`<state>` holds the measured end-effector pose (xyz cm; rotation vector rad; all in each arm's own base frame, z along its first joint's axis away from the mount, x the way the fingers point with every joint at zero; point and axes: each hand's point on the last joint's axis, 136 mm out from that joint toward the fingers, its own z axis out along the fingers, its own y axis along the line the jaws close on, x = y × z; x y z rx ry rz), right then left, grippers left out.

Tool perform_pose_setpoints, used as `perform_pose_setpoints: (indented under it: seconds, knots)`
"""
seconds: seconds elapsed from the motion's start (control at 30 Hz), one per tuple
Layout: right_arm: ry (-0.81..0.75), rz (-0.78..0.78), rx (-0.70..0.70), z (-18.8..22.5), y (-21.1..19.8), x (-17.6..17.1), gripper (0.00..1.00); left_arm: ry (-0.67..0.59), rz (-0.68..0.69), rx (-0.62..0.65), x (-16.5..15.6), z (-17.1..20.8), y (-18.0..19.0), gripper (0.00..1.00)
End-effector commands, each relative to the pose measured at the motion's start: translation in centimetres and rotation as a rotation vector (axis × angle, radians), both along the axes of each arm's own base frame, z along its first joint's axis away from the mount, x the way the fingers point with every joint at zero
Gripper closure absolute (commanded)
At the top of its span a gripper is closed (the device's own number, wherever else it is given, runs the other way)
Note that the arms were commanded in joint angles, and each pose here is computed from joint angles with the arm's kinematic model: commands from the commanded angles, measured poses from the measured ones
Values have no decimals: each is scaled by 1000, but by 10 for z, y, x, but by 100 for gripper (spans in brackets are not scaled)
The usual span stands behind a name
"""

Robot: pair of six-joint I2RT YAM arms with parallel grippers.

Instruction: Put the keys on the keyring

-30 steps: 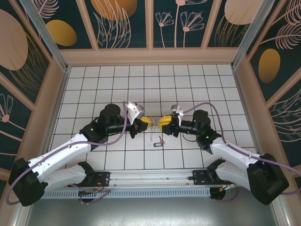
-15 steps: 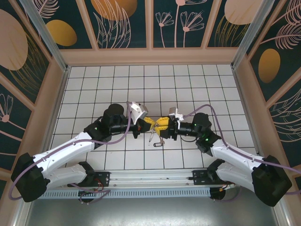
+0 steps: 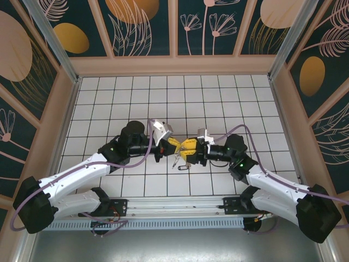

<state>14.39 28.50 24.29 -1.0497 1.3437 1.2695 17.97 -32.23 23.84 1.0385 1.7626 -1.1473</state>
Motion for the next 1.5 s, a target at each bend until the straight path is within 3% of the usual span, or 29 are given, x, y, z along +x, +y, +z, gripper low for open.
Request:
perform_pose_setpoints:
  seconds: [0.0,0.2,0.6,0.73,0.93,1.03,1.27,1.47]
  knots:
    - [-132,268,68,21,0,-62,63,-29,90,-9,21,3,-1,100]
    - [-170,304,98,28,-7,-75,61,-37,101,-7,24,4,0,100]
    - [-164,125,113,32,-16,-56,49,-69,111,5,22,8,7,100]
    - [-146,49,103,32,-20,-44,51,-78,114,7,20,8,10,100]
    - [-105,-53,96,32,-26,-21,73,-82,97,3,16,7,10,100]
    - [-77,-79,85,29,-27,-11,79,-89,92,-4,14,9,11,100]
    - [-39,-140,46,22,-25,10,78,-93,82,-10,12,10,11,100]
    - [-23,-203,60,24,-36,21,69,-96,84,-1,11,10,13,100]
